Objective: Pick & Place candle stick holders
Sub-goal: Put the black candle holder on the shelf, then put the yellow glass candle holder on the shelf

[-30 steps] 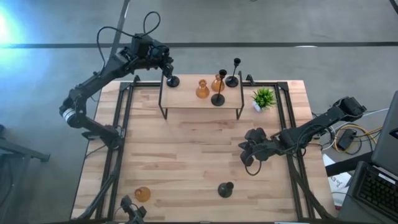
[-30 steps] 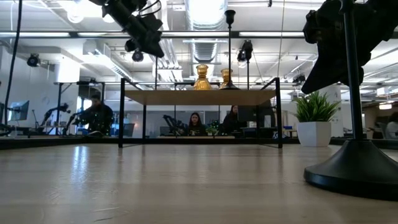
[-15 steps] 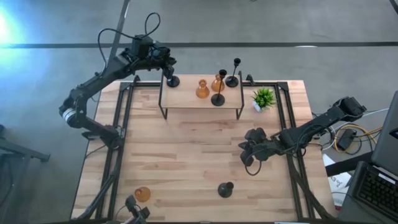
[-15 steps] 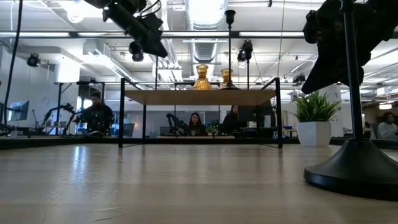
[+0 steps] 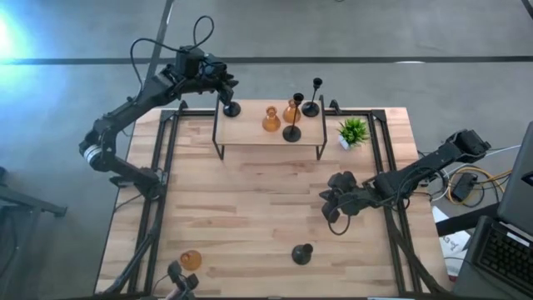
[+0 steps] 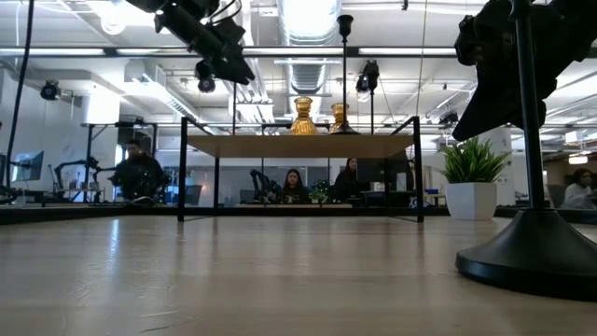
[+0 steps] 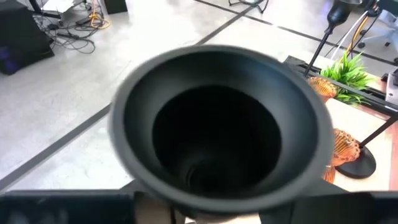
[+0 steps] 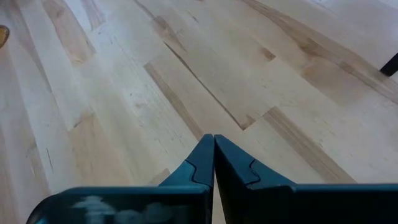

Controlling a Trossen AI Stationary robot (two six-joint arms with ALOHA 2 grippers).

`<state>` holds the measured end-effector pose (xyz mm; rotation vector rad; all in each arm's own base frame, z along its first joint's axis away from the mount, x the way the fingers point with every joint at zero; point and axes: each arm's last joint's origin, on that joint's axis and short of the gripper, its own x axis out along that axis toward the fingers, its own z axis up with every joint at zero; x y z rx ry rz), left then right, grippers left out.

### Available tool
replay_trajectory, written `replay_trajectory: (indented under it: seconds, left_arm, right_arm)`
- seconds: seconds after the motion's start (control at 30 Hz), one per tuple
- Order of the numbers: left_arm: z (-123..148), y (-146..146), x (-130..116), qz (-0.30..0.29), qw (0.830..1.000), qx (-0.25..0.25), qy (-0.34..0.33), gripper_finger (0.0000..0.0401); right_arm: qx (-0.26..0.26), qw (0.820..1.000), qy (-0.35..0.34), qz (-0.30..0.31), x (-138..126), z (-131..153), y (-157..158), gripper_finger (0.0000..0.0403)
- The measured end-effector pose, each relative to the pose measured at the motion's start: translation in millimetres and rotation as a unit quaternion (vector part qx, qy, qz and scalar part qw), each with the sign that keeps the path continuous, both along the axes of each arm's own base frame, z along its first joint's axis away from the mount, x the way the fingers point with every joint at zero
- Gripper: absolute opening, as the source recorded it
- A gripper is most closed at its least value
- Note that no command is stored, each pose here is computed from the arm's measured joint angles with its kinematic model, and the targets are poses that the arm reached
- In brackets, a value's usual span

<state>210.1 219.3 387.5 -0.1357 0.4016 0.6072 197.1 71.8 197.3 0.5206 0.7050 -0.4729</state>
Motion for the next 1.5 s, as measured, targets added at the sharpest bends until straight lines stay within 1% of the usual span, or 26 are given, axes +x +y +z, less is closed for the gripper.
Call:
replay_trajectory:
  seconds: [0.17, 0.3, 0.5, 0.63, 0.77, 0.93, 1.07, 1.2, 1.37, 1.43, 1.5]
  left_arm:
    - [1, -1, -1, 0.000, 1.000, -0.001, 0.001, 0.0193]
    - [2, -4, -5, -0.001, 1.000, -0.009, 0.015, 0.0228]
    - [10, -13, -12, -0.008, 0.999, -0.005, 0.041, 0.0266]
    - [18, -20, -20, -0.007, 0.999, -0.003, 0.050, 0.0279]
    - [25, -31, -32, 0.001, 0.997, -0.002, 0.071, 0.0280]
    - [32, -49, -49, 0.003, 0.994, -0.029, 0.106, 0.0280]
    - [39, -67, -65, 0.003, 0.990, -0.065, 0.121, 0.0278]
    - [43, -86, -79, -0.031, 0.982, -0.128, 0.135, 0.0278]
    - [44, -114, -91, -0.124, 0.961, -0.221, 0.113, 0.0278]
    - [43, -126, -91, -0.169, 0.947, -0.254, 0.100, 0.0278]
    - [41, -138, -91, -0.215, 0.934, -0.269, 0.097, 0.0278]
  right_arm:
    - [0.000, 1.000, 0.000, 0.000, 0, 0, 0, 0.0008]
    - [0.001, 1.000, 0.000, 0.001, 0, 0, 0, 0.0008]
    - [0.001, 1.000, 0.001, 0.001, 0, 0, 0, 0.0008]
    - [0.001, 1.000, 0.001, 0.001, 0, 0, 0, 0.0008]
    - [0.001, 1.000, 0.000, 0.001, 0, 0, 0, 0.0008]
    - [0.001, 1.000, 0.000, 0.001, 0, 0, 0, 0.0008]
    - [0.001, 1.000, 0.001, 0.001, 0, 0, 0, 0.0008]
    - [0.001, 1.000, 0.001, 0.001, 0, 0, 0, 0.0008]
    - [0.000, 1.000, 0.001, 0.002, 0, 0, 0, 0.0008]
    - [0.000, 1.000, 0.001, 0.002, 0, 0, 0, 0.0008]
    - [0.000, 1.000, 0.001, 0.002, 0, 0, 0, 0.0008]
